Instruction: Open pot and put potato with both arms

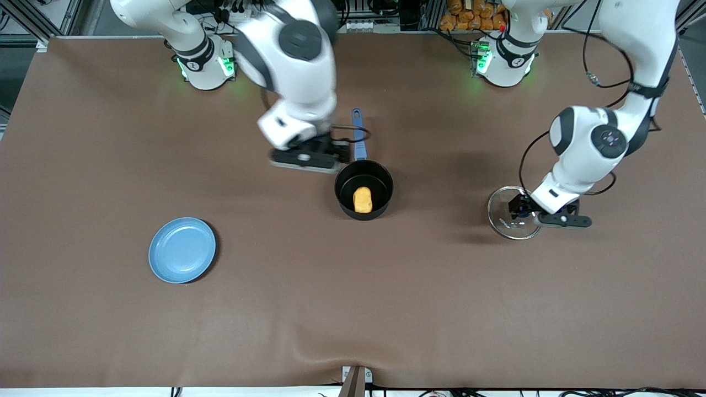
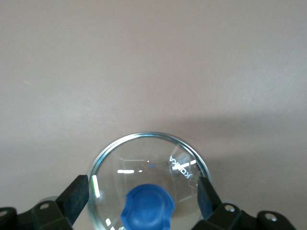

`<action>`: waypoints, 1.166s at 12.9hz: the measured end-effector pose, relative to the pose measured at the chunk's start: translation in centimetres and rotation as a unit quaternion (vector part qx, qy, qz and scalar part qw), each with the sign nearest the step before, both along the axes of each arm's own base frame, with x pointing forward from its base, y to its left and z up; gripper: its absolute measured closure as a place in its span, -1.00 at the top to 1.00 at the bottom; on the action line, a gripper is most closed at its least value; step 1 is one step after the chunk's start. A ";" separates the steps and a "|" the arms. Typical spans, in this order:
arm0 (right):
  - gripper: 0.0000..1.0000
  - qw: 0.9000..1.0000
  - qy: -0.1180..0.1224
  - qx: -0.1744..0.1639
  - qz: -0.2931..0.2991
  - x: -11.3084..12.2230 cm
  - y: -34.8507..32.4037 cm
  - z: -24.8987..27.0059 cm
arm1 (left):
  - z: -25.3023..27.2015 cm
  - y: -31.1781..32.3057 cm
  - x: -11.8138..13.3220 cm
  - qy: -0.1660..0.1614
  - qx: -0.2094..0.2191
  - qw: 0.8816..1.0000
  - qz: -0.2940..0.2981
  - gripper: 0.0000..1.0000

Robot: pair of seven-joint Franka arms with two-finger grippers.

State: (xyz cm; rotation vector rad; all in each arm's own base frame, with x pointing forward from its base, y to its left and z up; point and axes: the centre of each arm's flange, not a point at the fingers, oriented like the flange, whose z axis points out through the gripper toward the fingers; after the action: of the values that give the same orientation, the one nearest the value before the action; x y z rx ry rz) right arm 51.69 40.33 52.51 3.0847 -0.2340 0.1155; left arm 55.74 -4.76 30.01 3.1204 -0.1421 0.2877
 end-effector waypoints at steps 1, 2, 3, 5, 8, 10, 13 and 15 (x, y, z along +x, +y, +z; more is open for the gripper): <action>1.00 1.000 0.006 -0.002 -0.003 0.7 -3.5 2.5 | 2.8 -0.1 0.3 -0.004 0.005 1.000 0.005 1.00; 1.00 1.000 0.010 -0.004 -0.001 1.3 -7.3 5.0 | 5.9 -0.4 0.8 -0.007 0.009 1.000 0.009 1.00; 1.00 1.000 0.016 -0.006 0.005 1.8 -11.0 6.9 | 8.6 -0.4 1.2 -0.004 0.014 1.000 0.012 1.00; 1.00 0.999 0.030 -0.010 0.027 2.7 -17.8 9.2 | 13.2 0.1 2.3 0.016 0.021 0.999 0.021 1.00; 1.00 0.997 0.044 -0.009 0.061 5.0 -26.6 9.3 | 19.9 0.7 3.1 0.053 0.030 0.998 0.032 1.00; 1.00 0.996 0.057 0.017 0.074 6.1 -31.9 8.6 | 24.3 0.7 3.1 0.062 0.032 0.997 0.035 1.00; 1.00 0.994 0.062 0.030 0.087 6.7 -39.2 8.3 | 29.1 -0.1 2.4 0.077 0.035 0.996 0.032 1.00; 1.00 0.994 0.065 0.032 0.080 6.6 -42.3 8.0 | 31.2 -0.4 1.7 0.074 0.032 0.996 0.031 1.00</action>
State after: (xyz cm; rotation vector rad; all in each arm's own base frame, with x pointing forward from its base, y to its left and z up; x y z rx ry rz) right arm 58.30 -1.92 60.53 3.1546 0.0142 -0.0906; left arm 57.42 -5.21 61.22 3.1988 -0.0560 0.0531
